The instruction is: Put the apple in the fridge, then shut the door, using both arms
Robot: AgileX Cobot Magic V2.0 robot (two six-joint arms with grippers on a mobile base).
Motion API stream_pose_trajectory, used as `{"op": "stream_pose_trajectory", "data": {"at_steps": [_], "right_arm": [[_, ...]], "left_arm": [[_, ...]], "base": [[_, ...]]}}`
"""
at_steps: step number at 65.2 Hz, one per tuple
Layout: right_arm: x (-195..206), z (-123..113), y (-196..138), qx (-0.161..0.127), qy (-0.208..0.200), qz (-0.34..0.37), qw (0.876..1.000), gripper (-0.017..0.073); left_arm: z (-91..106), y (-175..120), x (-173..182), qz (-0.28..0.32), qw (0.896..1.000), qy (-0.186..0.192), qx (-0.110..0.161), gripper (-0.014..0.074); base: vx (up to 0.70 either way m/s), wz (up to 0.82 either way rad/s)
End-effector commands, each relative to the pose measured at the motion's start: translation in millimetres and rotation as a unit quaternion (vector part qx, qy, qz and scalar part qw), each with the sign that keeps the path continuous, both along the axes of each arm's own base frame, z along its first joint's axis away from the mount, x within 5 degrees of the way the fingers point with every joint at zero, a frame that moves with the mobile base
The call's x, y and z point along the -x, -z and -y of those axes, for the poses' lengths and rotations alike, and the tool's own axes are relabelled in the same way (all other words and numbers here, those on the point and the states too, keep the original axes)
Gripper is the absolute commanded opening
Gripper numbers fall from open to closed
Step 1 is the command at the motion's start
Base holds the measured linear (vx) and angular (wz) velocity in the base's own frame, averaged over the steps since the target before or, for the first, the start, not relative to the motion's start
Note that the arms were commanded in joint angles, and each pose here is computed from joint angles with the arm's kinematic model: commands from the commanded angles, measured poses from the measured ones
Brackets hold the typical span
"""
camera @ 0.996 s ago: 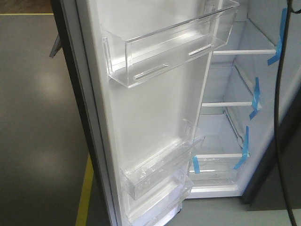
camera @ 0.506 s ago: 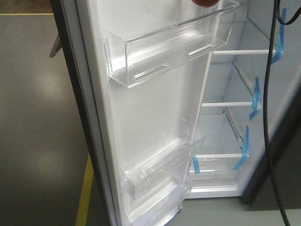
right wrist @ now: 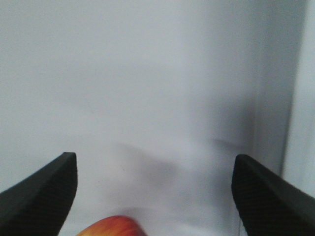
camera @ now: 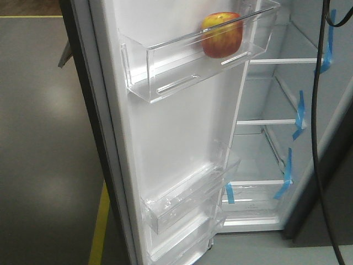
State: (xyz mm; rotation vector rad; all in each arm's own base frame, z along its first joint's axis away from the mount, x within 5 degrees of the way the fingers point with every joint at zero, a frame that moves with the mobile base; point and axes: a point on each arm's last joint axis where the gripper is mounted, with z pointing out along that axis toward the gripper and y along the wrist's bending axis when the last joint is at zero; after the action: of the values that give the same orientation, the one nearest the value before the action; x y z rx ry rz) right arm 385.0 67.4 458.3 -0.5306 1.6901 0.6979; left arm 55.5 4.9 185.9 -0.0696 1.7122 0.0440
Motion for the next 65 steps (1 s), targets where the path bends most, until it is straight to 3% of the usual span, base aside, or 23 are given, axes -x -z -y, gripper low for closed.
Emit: {"op": "stream_pose_trajectory", "data": {"at_steps": [1,10,17,32,47,65], "right_arm": [[25.4,1.1,-40.6,-0.040,0.008,0.056,0.998,0.0578],[45.1,0.8,-58.7,-0.047,0.003,0.081,0.996,0.0505],[63.5,0.1,-72.5,-0.044,-0.005,0.100,0.994,0.0394],[105.2,-2.5,-96.6,-0.036,-0.031,0.133,0.990,-0.0015],[140.4,-3.8,-96.1,-0.011,-0.045,0.117,0.992,-0.0005],[179.0,-0.4,-46.0,0.014,-0.025,0.057,0.998,-0.0005]], "left_arm": [[1.2,2.8,-0.6,0.027,1.000,0.008,0.002,-0.0006],[1.2,2.8,-0.6,0.027,1.000,0.008,0.002,-0.0006],[1.2,2.8,-0.6,0.027,1.000,0.008,0.002,-0.0006],[1.2,2.8,-0.6,0.027,1.000,0.008,0.002,-0.0006],[1.2,2.8,-0.6,0.027,1.000,0.008,0.002,-0.0006],[1.3,1.3,-0.8,0.035,0.999,0.008,-0.002,-0.0006]], "base": [[0.00,0.00],[0.00,0.00],[0.00,0.00],[0.00,0.00],[0.00,0.00],[0.00,0.00]]}}
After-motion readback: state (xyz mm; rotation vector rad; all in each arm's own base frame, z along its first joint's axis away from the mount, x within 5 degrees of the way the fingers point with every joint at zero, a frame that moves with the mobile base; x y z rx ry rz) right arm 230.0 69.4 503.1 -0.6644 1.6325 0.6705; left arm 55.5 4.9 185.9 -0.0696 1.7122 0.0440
